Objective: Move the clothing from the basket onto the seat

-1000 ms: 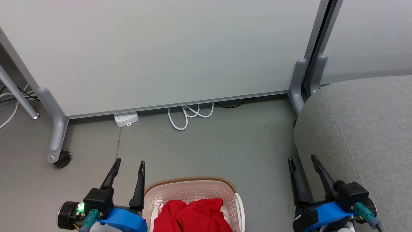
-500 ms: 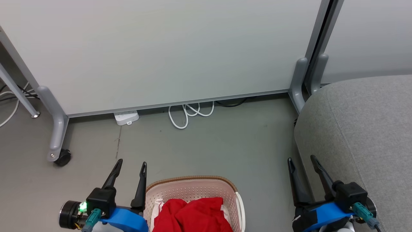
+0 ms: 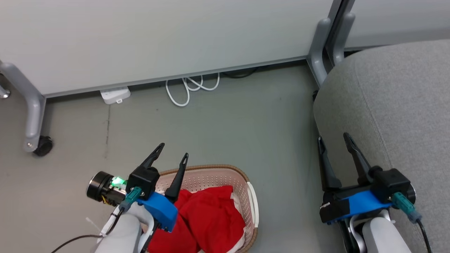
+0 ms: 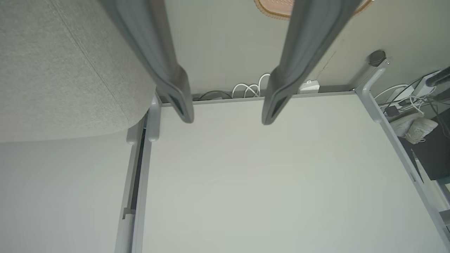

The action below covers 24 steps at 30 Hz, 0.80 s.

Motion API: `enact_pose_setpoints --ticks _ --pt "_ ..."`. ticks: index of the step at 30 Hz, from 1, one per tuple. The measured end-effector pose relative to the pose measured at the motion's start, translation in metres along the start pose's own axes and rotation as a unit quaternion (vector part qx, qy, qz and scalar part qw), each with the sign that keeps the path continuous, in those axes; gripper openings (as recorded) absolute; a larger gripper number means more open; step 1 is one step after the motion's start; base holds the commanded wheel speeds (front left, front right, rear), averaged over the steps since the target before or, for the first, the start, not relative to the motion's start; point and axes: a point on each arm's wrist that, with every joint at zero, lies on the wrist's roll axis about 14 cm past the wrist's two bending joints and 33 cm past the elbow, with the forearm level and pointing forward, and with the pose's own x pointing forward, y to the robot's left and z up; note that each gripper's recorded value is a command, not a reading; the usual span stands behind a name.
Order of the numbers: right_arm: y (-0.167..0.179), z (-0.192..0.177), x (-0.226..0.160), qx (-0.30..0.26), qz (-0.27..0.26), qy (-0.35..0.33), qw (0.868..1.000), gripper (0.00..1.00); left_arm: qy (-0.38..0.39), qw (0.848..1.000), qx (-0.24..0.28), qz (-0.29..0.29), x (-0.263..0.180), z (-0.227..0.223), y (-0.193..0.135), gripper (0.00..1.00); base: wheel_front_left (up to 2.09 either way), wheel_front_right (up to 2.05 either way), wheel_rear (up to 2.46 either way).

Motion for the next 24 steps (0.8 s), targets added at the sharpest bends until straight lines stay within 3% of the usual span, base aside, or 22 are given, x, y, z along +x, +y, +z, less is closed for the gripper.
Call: enact_pose_setpoints --ticks 10,17,24 --pt "-0.024 -0.021 0.036 -0.009 -0.019 0.014 1.0 1.0 0.132 0.983 0.043 -0.118 0.043 -0.095 -0.032 1.0 0.0 0.0 0.0" --pt "-0.036 -0.049 0.06 -0.017 -0.023 0.033 0.999 1.0 0.237 0.952 0.069 -0.183 0.049 -0.178 -0.041 1.0 0.0 0.0 0.0" --pt "-0.051 -0.082 0.079 -0.032 -0.028 0.057 0.997 1.0 0.331 0.911 0.083 -0.233 0.045 -0.251 -0.053 1.0 0.0 0.0 0.0"
